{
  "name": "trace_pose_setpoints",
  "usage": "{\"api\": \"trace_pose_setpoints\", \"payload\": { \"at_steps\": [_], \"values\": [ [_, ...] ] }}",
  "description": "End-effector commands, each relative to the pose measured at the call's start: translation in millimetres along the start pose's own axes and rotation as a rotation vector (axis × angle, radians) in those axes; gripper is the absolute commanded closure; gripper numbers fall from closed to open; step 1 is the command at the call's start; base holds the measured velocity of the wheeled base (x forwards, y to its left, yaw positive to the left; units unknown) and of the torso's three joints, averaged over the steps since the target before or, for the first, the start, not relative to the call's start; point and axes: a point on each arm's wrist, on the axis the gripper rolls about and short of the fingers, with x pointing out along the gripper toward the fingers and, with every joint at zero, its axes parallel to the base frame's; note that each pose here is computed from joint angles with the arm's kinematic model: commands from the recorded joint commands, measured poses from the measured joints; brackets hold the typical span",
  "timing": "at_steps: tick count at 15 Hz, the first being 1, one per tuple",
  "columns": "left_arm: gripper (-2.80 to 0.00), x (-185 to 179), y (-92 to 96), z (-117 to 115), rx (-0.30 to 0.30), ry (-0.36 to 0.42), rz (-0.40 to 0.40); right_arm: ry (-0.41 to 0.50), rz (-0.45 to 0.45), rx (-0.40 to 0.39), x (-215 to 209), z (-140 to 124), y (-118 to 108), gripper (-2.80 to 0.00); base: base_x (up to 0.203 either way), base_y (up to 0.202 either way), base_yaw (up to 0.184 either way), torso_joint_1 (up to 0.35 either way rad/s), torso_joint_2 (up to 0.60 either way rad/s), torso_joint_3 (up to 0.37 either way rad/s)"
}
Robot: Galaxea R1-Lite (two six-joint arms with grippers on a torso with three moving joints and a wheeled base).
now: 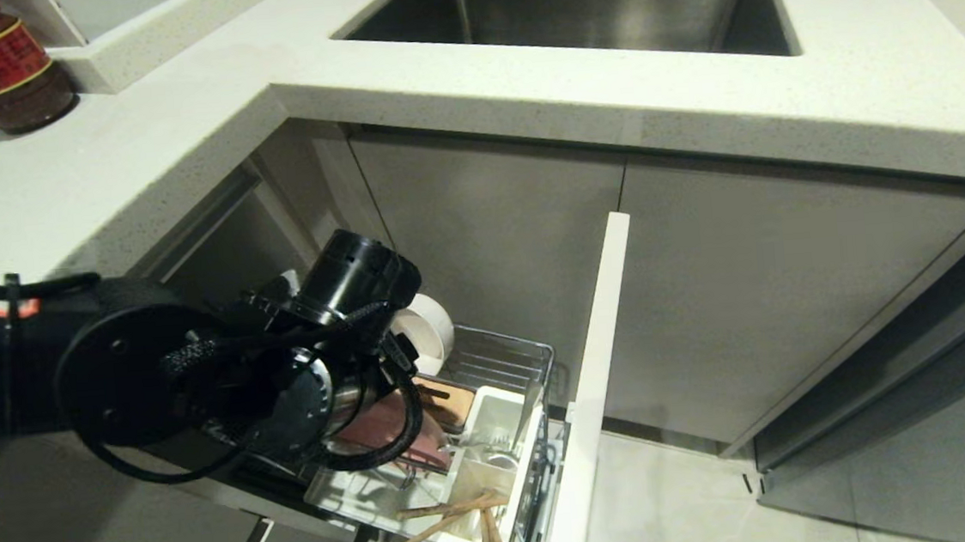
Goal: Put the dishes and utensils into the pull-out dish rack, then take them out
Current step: Take the plate out of the cupboard
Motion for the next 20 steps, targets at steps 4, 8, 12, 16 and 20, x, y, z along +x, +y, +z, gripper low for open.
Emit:
{"api": "trace_pose_setpoints", "payload": {
  "at_steps": [4,8,12,16,20],
  "values": [
    [-2.80,15.6,-1.7,-3.9,-0.004,0.001,0.030,0.027,-0.001,0.000,1.7,-7.7,-0.2,0.00,0.000,0.000,0.000,0.000,0.00,0.000],
    [0.00,10.7,-1.3,-1.0,-0.007,-0.005,0.017,0.026,0.000,0.000,1.6,-7.3,-0.1,0.00,0.000,0.000,0.000,0.000,0.00,0.000],
    [0.00,3.4,0.3,2.6,-0.014,-0.013,0.001,0.027,0.000,0.000,1.6,-7.6,-0.1,0.00,0.000,0.000,0.000,0.000,0.00,0.000],
    [0.00,-10.3,1.8,6.8,-0.022,-0.024,-0.036,0.027,0.000,0.000,1.7,-7.7,-0.2,0.00,0.000,0.000,0.000,0.000,0.00,0.000],
    [0.00,-28.6,4.2,12.1,-0.036,-0.038,-0.087,0.026,0.000,0.000,1.6,-7.3,-0.1,0.00,0.000,0.000,0.000,0.000,0.00,0.000]
  ]
}}
